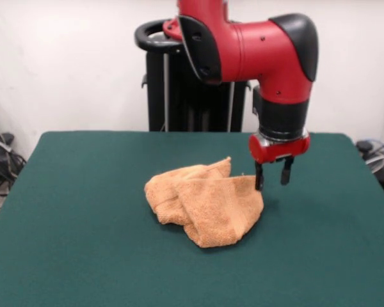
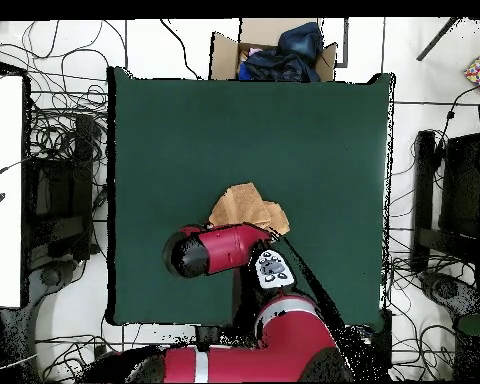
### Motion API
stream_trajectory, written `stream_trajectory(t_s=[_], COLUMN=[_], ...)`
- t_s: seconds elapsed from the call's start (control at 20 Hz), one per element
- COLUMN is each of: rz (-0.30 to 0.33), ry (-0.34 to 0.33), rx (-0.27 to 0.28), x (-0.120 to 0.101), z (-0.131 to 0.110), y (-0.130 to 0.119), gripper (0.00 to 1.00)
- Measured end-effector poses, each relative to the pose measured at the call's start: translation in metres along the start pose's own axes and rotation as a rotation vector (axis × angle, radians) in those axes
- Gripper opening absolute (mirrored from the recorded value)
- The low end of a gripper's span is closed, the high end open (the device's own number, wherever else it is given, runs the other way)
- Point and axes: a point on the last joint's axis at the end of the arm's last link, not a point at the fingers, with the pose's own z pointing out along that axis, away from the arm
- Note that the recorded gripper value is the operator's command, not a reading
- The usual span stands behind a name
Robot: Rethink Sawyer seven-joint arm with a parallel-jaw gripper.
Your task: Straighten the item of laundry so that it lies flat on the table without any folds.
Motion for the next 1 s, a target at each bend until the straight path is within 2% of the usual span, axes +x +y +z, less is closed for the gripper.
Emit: stream_trajectory(t_s=[0.55, 0.8, 1.0], rz=[-0.025, -0.021, -0.009], ry=[0.025, 0.037, 0.059], rx=[0.032, 0.023, 0.008], x=[0.009, 0.010, 0.014], z=[0.001, 0.007, 0.021], y=[0.006, 0.013, 0.016], gripper=[1.00, 1.00, 1.00])
